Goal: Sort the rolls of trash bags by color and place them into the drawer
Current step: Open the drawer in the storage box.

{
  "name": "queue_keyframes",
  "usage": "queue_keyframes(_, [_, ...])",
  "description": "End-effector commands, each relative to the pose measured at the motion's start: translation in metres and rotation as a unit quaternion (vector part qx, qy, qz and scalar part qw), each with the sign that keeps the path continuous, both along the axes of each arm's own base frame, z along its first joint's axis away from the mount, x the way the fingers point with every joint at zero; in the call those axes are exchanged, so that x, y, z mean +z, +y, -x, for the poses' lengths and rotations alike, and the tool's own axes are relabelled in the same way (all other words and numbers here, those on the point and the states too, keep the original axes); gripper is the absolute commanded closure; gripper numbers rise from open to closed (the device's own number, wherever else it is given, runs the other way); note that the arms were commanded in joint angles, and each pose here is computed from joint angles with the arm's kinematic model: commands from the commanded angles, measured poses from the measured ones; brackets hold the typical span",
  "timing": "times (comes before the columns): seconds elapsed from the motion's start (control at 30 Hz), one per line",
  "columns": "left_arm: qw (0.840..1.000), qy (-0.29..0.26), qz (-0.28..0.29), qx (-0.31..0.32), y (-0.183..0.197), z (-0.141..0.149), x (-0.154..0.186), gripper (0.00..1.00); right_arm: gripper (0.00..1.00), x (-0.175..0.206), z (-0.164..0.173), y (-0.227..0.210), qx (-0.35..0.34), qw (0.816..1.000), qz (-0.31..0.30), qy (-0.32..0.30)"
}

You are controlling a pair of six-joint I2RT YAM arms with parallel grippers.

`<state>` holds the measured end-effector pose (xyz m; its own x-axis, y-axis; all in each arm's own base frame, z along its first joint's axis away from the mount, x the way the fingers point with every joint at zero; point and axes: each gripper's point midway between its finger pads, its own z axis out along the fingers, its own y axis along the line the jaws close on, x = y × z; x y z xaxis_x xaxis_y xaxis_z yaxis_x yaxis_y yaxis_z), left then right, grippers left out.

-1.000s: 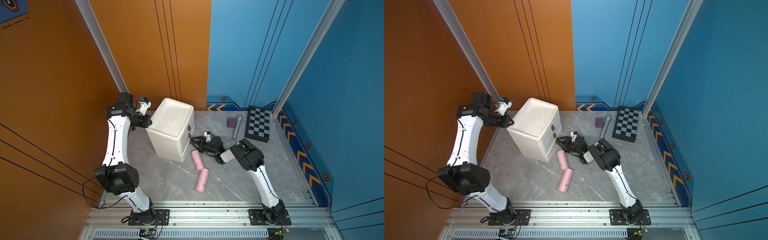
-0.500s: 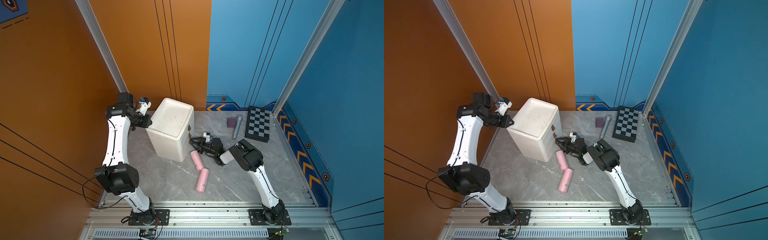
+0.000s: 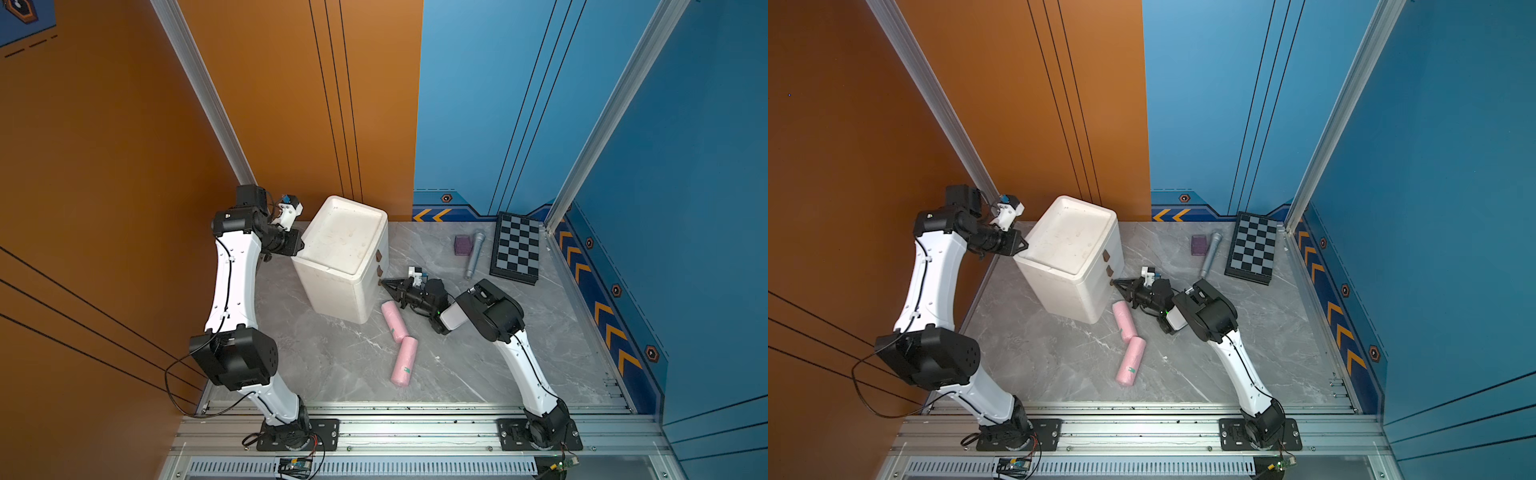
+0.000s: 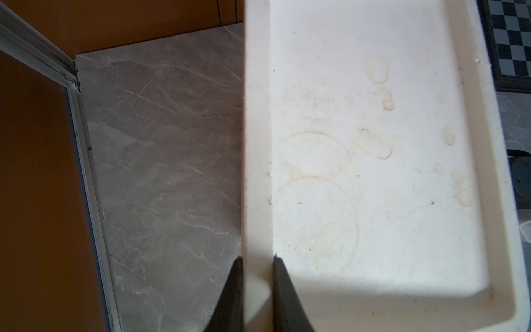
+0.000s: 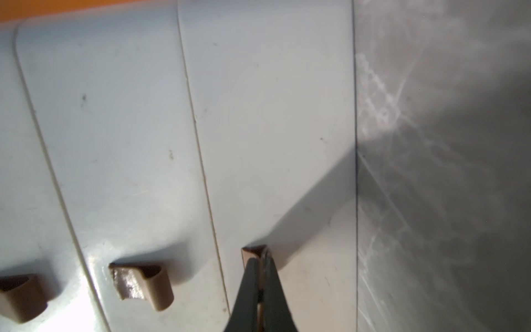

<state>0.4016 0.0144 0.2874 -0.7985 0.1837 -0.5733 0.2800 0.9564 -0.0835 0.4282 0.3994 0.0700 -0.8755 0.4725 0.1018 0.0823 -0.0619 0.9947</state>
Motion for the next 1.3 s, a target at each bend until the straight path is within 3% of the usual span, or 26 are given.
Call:
queue_keyframes(0.0, [0.995,0.077,0.046,-0.049,-0.037,0.038,-0.017,1.0,1.0,0.001,0.007,-0.002,0.001,1.0,-0.004,-0.012])
queue_keyframes(0.7, [0.995,0.088,0.033,-0.036,-0.031,0.037,-0.024,1.0,1.0,-0.005,0.008,-0.064,-0.037,0.998,0.05,-0.011])
queue_keyframes(1.27, [0.995,0.091,0.022,-0.03,-0.027,0.038,-0.026,1.0,1.0,-0.009,0.016,-0.138,-0.073,0.993,0.089,-0.004])
